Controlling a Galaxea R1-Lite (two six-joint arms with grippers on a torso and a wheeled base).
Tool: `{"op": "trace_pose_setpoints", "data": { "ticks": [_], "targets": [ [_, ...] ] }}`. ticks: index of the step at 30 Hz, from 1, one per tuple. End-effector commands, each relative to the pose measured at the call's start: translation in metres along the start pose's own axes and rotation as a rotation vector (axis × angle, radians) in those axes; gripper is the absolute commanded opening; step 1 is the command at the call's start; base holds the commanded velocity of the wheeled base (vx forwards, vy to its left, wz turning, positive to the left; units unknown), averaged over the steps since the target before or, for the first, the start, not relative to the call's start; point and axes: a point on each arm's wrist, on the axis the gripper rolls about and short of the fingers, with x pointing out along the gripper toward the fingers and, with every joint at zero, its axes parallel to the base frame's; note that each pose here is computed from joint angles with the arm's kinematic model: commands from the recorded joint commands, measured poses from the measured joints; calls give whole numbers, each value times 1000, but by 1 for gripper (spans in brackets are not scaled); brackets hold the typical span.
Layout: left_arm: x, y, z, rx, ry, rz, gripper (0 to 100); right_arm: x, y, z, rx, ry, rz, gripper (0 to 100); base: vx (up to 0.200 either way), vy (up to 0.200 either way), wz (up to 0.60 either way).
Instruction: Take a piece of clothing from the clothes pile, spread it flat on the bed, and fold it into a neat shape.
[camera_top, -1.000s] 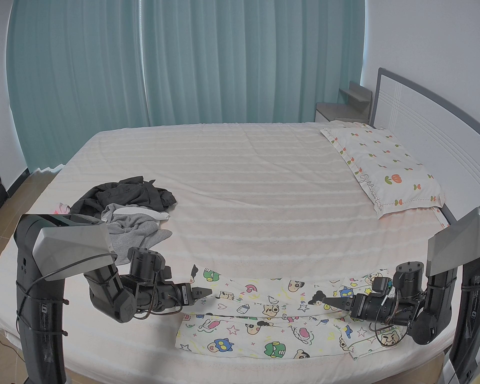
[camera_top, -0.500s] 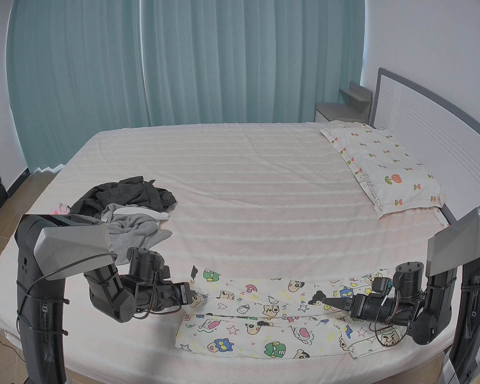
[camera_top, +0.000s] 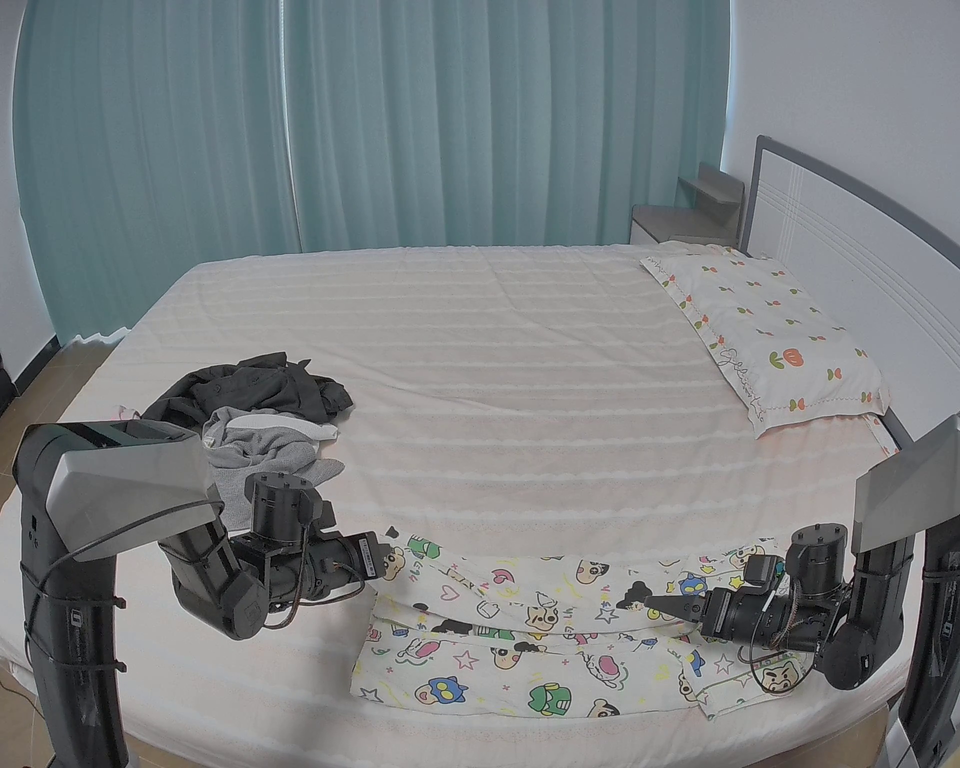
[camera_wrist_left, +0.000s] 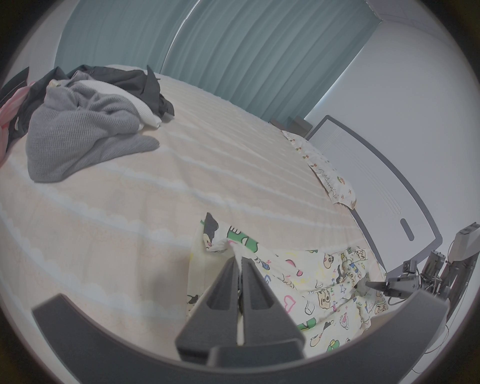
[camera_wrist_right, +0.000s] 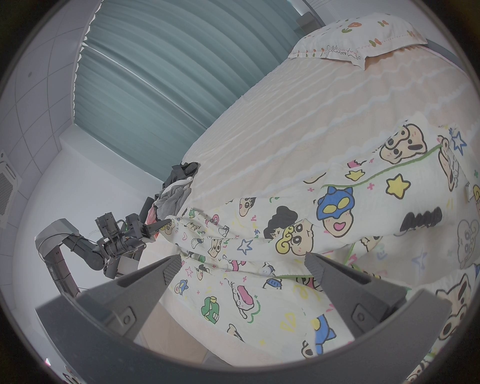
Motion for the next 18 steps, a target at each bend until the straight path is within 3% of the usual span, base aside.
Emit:
{"op": "trace_pose_setpoints", "data": {
  "ticks": [1, 6, 18],
  "targets": [
    [-3, -12, 9, 17, -44, -17, 0, 0, 1, 2, -8, -15, 11, 100, 0, 0, 0],
    [1, -20, 14, 38, -111, -51, 0, 0, 1, 1, -7, -13, 10, 100, 0, 0, 0],
    [-8, -13, -8, 27, -37, -16, 0, 0, 1, 1, -7, -13, 10, 100, 0, 0, 0]
  ]
}}
